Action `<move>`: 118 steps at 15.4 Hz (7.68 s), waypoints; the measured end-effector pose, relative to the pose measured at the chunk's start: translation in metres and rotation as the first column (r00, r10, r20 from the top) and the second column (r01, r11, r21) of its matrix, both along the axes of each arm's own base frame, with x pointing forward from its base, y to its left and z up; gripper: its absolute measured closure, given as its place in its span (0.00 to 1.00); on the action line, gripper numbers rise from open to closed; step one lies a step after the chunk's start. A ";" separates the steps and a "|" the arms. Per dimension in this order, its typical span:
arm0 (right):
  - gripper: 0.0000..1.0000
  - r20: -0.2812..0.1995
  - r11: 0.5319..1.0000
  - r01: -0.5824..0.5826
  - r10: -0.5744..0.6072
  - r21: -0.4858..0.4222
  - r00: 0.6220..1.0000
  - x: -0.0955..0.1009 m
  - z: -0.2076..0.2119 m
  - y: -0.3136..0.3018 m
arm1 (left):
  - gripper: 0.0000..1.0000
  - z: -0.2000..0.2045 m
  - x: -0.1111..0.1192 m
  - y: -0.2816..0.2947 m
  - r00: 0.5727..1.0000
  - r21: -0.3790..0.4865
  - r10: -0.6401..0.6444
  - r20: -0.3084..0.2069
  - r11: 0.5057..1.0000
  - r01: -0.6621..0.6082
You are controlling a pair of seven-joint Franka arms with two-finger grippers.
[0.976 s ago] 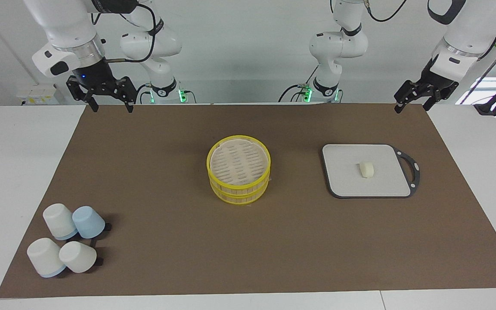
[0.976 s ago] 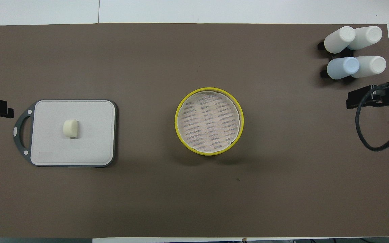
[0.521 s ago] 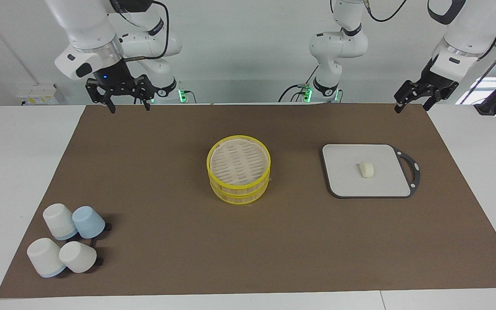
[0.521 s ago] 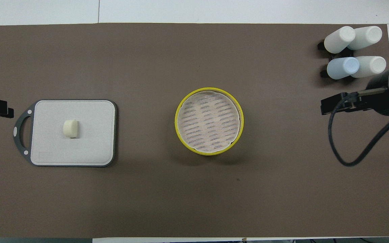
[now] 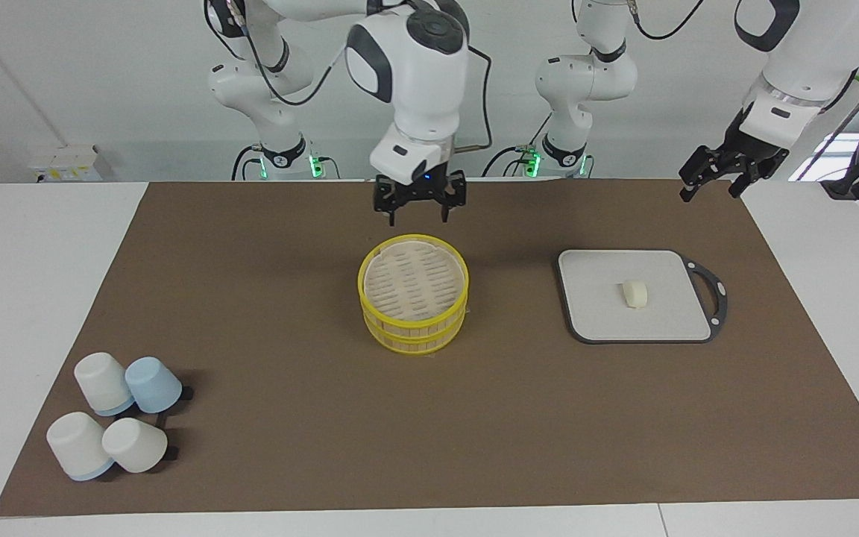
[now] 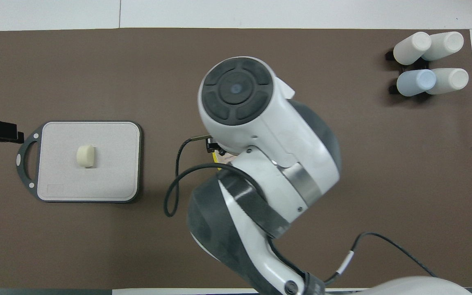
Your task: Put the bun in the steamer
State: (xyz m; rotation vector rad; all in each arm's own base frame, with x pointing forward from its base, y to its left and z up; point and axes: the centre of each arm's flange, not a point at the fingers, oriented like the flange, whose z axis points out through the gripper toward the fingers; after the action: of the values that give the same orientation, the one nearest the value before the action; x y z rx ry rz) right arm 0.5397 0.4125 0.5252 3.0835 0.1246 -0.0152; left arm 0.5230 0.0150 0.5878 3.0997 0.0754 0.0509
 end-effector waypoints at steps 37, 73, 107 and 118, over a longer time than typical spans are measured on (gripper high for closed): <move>0.92 -0.054 0.982 -0.188 0.189 0.019 0.980 0.046 0.053 -0.181 | 0.70 -0.247 0.001 -0.021 0.988 0.031 -0.156 0.012 0.987 0.156; 0.92 -0.146 0.957 -0.289 0.292 0.040 0.945 0.044 0.055 -0.281 | 0.00 -0.206 -0.024 -0.436 0.998 -0.082 -0.003 0.060 0.997 0.007; 0.92 0.027 0.985 -0.055 0.051 0.162 0.998 -0.013 -0.123 0.031 | 0.00 -0.010 0.002 0.013 0.994 0.006 -0.087 -0.064 0.996 0.088; 0.74 0.025 0.986 -0.051 0.048 0.158 0.999 -0.015 -0.128 0.028 | 0.00 -0.028 0.019 0.004 0.993 0.008 -0.105 -0.062 0.994 0.105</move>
State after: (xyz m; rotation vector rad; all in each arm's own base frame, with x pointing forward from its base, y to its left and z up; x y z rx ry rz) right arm 0.5250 0.4409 0.3972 3.2370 0.2118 0.0307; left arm 0.5418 0.0187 0.5595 3.1107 -0.0862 -0.0469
